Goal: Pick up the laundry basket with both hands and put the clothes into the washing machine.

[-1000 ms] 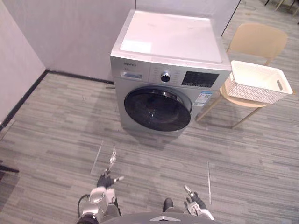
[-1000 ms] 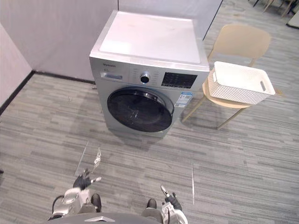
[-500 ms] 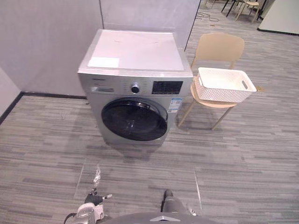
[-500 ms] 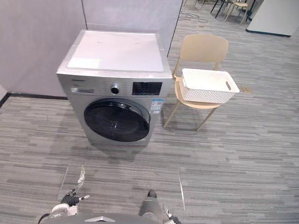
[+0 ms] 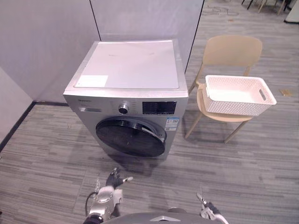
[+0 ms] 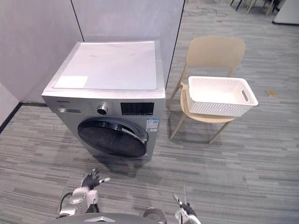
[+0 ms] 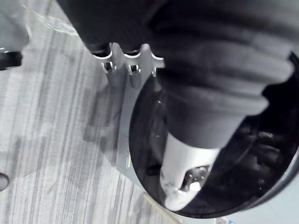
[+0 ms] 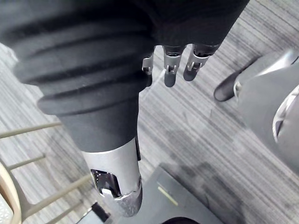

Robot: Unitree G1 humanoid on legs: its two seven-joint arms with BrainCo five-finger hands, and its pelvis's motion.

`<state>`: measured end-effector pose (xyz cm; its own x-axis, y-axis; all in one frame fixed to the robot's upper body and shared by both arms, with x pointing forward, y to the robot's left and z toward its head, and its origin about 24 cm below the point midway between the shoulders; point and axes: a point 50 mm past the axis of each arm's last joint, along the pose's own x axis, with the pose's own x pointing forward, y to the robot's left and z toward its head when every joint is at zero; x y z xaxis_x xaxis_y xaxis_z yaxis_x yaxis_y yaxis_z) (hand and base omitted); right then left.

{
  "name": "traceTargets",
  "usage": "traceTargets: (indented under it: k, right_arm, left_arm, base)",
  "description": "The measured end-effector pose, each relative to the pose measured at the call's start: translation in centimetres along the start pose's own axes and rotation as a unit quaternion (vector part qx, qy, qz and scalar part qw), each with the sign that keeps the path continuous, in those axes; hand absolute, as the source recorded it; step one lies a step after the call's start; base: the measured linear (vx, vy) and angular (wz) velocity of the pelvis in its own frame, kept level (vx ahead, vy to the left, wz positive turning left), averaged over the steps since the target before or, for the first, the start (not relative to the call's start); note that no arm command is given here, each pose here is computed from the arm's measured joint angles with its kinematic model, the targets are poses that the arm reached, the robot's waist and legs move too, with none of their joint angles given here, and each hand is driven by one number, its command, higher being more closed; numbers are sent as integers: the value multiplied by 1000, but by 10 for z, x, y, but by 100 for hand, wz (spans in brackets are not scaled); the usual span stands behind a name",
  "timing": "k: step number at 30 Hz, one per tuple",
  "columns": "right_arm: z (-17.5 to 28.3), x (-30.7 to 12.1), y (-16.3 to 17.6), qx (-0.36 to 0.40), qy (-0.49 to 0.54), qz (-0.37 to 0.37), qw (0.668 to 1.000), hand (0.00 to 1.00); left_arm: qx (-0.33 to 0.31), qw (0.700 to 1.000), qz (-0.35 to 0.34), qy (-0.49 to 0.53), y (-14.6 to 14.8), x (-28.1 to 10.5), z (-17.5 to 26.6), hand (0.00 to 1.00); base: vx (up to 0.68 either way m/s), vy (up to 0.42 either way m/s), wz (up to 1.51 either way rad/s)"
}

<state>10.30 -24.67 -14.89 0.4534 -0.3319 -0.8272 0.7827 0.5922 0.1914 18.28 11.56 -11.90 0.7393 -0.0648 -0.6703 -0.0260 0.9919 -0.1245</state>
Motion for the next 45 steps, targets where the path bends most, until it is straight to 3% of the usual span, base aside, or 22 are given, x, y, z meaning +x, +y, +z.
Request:
traceTargets:
  k: [2,4,6,11,15,22,25,29,37,45]
  right_arm:
    - [6,1,9,3,-14,14,1000,0]
    - [-1,-1,40,2,-14,59,998,0]
    - [-5,-3,50,11,-15,74,997,0]
    - [-3,-3,49,-3,-18,84,996,0]
    - [-7,-4,44,2,-13,75,997,0]
    - [4,-9,71,39,-38,122,991,0]
    - [31,-18,99,39,-93,186,977,0]
    - [59,-30,114,43,-155,232,959,0]
    - [58,-40,88,38,-179,229,956,0]
    - [39,-36,77,34,-145,211,966,0]
  left_arm:
    - [20,999,-21,-18,-9,2,9,0]
    - [35,998,-22,-48,-4,6,29,0]
    - [47,998,-20,-42,1,6,26,0]
    - [59,998,-11,-19,3,11,23,0]
    - [87,994,-16,-59,-10,25,62,0]
    - [147,974,-62,-161,-52,33,146,0]
    - [156,943,-59,-287,-70,17,233,0]
    - [186,912,-28,-365,-62,-6,306,0]
    - [281,876,-37,-390,-79,-19,323,0]
    - [211,881,-34,-423,-71,-27,316,0]
  base:
    - [60,204,-19]
    - [-20,145,-32]
    - [-39,94,-31]
    - [-62,62,-40]
    - [-65,-11,-5]
    - [-48,20,-27]
    - [-14,58,-30]
    - [35,50,-28]
    - [-2,67,-22]
    - [4,36,9]
